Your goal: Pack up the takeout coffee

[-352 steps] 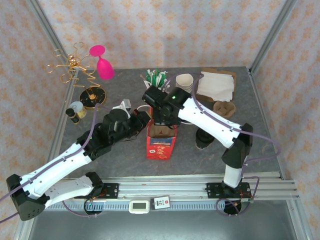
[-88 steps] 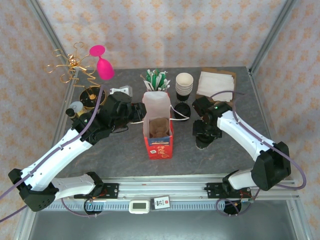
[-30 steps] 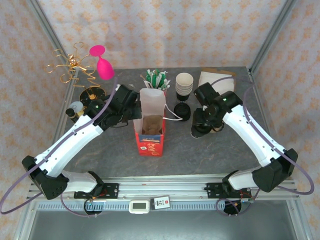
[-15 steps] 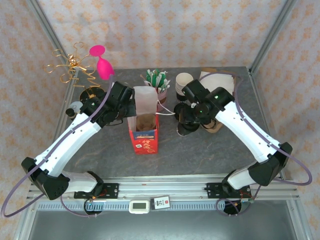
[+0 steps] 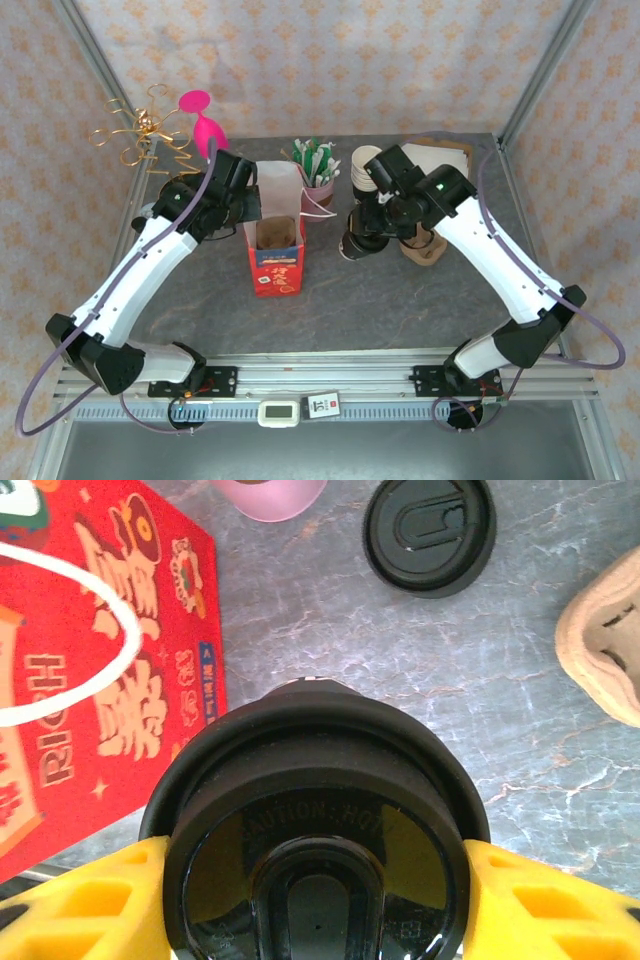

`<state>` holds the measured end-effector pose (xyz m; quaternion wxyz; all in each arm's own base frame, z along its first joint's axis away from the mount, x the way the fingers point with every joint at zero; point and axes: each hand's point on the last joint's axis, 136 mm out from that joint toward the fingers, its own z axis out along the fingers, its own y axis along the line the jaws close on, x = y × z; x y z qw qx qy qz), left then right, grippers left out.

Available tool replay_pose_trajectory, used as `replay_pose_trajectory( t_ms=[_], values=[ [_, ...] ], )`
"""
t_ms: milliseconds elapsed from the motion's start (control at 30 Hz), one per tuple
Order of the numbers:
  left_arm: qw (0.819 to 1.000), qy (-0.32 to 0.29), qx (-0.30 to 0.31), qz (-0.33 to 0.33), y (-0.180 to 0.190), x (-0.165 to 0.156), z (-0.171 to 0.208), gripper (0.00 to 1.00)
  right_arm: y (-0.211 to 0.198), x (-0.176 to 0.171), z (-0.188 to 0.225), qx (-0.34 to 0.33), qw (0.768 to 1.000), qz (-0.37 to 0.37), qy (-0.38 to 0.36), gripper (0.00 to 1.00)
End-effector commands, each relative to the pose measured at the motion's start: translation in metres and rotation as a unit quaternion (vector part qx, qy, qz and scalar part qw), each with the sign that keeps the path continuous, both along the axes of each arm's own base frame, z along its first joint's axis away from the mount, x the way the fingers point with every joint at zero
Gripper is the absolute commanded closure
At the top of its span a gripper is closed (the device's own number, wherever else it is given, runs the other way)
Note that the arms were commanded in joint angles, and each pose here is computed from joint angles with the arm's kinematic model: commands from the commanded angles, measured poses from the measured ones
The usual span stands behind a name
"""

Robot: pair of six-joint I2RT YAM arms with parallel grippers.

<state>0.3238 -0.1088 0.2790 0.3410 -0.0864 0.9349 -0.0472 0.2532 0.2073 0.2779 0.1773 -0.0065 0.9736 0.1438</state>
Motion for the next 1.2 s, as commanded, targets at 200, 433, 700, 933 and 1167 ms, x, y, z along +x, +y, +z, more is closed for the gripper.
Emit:
replay_pose_trajectory(
  t_ms=[200,433,700,933,1167],
  values=[
    [1.000,-0.007,0.026,0.000,0.012,0.014,0.014,1.00,0.014,-0.004,0.022,0.031,0.999,0.005,-0.008,0.47],
    [1.000,-0.008,0.018,-0.005,0.009,0.018,0.014,1.00,0.022,-0.006,0.050,0.068,0.997,0.012,-0.030,0.48],
    [1.000,-0.004,0.009,-0.010,0.005,0.017,0.008,1.00,0.031,-0.009,0.075,0.108,0.993,0.019,-0.041,0.49],
    [1.000,-0.004,0.004,-0.009,0.004,0.016,0.007,1.00,0.039,-0.011,0.092,0.135,0.989,0.028,-0.048,0.50],
    [1.000,-0.008,-0.009,-0.015,0.000,0.016,0.009,1.00,0.051,-0.010,0.109,0.162,0.984,0.041,-0.054,0.51]
  ],
)
